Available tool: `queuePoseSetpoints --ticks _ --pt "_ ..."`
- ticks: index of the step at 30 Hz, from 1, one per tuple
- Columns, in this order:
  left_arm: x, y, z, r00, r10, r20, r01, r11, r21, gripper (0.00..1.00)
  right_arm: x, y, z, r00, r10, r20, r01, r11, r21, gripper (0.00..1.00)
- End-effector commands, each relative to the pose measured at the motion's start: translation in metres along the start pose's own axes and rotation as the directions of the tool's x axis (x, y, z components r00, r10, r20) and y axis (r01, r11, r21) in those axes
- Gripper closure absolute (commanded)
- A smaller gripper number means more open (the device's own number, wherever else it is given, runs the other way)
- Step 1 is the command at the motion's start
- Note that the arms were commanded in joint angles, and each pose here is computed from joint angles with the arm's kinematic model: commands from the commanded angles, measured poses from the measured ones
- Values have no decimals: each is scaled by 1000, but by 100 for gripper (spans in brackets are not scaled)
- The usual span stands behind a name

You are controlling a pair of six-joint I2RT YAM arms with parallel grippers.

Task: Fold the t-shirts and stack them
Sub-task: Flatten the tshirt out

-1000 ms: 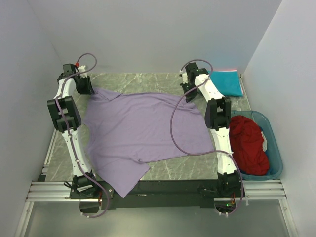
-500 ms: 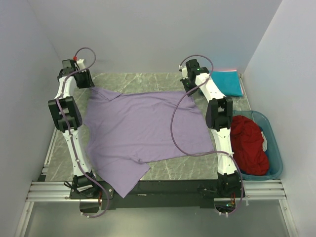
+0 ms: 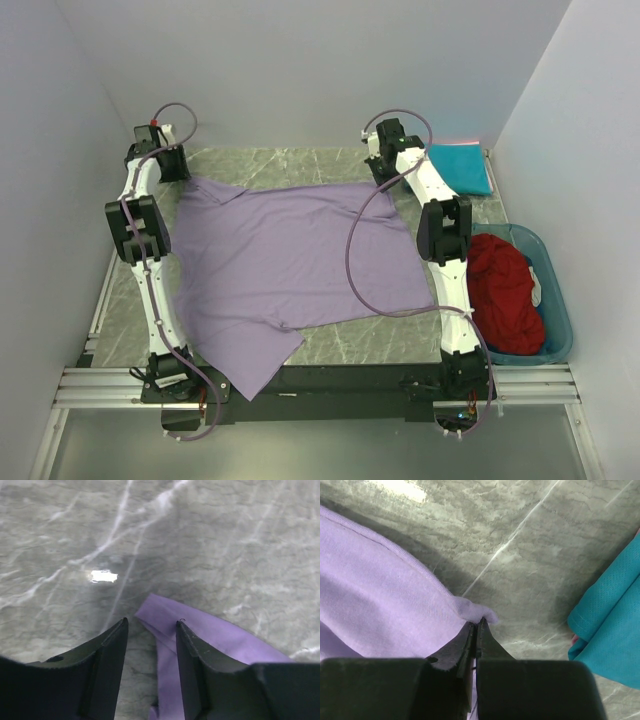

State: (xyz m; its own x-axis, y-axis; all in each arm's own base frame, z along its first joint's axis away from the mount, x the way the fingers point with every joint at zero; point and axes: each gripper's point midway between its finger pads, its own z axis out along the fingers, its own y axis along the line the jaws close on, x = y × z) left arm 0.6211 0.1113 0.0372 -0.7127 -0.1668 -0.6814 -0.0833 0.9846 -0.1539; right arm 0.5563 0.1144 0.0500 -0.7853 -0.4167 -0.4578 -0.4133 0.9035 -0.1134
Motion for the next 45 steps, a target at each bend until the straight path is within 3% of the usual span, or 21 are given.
queuePoseSetpoints --ticks 1,6,12,19,29,30,33,45 --pt "-20 8 0 998 -11 58 13 999 -45 50 -30 -7 -36 995 -27 100 23 999 43 100" --pt "-18 2 5 999 -12 51 13 1000 -20 51 -32 -5 -37 994 -34 105 30 999 44 100" --pt "-16 -18 4 999 -5 49 3 999 51 62 -31 -6 -35 994 -38 101 33 998 44 100" --pt "-43 -15 -7 992 -11 127 9 1000 13 100 -35 -7 -36 992 -44 117 39 998 49 100" --pt "-108 -27 -72 955 6 297 -14 1000 24 98 -56 -23 -57 978 -75 195 50 990 130 100" --pt "-102 -21 -63 961 4 276 -4 1000 0 79 -56 -23 -57 978 -75 194 50 991 128 100" --pt "-92 -12 -53 972 -5 237 11 1000 -21 63 -53 -20 -51 981 -76 180 55 991 121 100" --pt "-48 -2 -13 989 -36 142 40 999 -26 62 -45 -13 -41 985 -80 154 65 993 100 100"
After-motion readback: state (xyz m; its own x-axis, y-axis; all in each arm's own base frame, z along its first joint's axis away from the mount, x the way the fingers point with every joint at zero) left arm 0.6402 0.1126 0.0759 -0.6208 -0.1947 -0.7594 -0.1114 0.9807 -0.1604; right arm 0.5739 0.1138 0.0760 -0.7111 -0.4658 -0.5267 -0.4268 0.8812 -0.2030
